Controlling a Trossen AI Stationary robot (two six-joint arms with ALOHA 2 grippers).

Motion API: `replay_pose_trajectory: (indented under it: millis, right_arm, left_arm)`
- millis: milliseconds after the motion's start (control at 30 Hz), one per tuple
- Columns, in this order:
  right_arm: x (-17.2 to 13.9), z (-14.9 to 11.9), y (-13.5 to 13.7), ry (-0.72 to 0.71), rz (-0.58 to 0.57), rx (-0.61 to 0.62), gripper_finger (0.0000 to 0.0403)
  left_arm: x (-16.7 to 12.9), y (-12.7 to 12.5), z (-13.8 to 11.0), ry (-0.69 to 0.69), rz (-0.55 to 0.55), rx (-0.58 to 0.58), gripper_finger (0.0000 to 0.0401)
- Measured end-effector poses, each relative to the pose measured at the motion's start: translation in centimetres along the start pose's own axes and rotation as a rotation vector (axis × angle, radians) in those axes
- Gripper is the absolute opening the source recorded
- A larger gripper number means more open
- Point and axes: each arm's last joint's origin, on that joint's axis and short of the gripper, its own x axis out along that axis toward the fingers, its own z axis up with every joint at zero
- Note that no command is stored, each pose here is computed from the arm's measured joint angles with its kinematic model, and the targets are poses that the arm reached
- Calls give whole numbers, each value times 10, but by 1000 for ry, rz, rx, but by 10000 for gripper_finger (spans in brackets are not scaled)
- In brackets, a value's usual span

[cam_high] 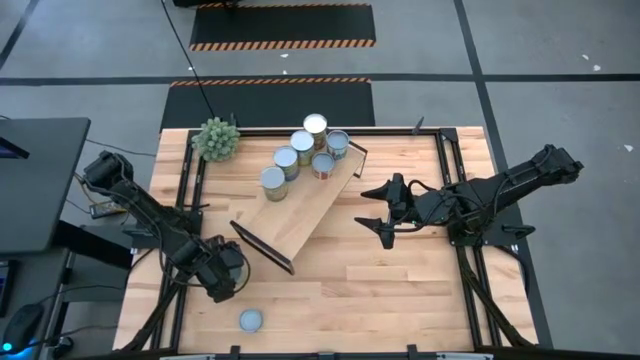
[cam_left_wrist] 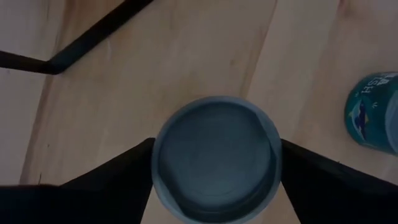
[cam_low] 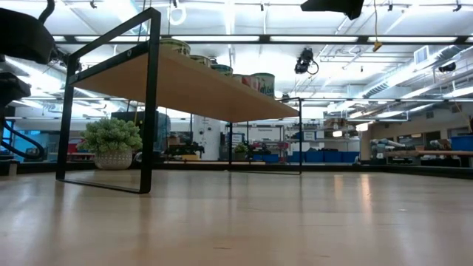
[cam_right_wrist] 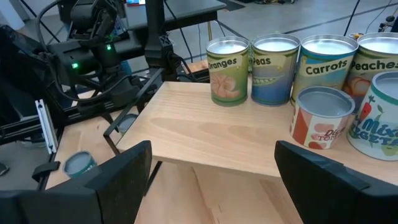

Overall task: Pick and place cans onto a shelf
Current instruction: Put the canned green peas on the shelf

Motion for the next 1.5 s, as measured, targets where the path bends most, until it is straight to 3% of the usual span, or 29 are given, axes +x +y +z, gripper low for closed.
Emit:
replay_pose_trajectory:
  millis: [133, 300, 633, 833, 1200, 1333, 1500]
  right_arm:
    - [0, 0, 0, 0, 0, 0, 347]
    - [0, 0, 0, 0, -1, -15, 347]
    - [3, 2, -5, -3, -26, -75, 347]
    - [6, 4, -10, -5, -48, -124, 347]
    - [7, 6, -15, -9, -67, -142, 347]
    - [-2, 10, -19, -25, -63, -138, 347]
    - [-20, 14, -28, -20, -81, -119, 347]
  left_arm:
    - [0, 1, 2, 9, -7, -37, 282]
    - [-4, -3, 8, 47, -57, -88, 278]
    - [-60, -41, 43, -59, -251, -112, 277]
    - [-93, -49, 77, -174, -330, -167, 277]
    - [-128, -60, 149, -270, -444, -127, 276]
    - [-139, -53, 178, -355, -423, -128, 276]
    - [-147, -36, 213, -450, -309, -97, 276]
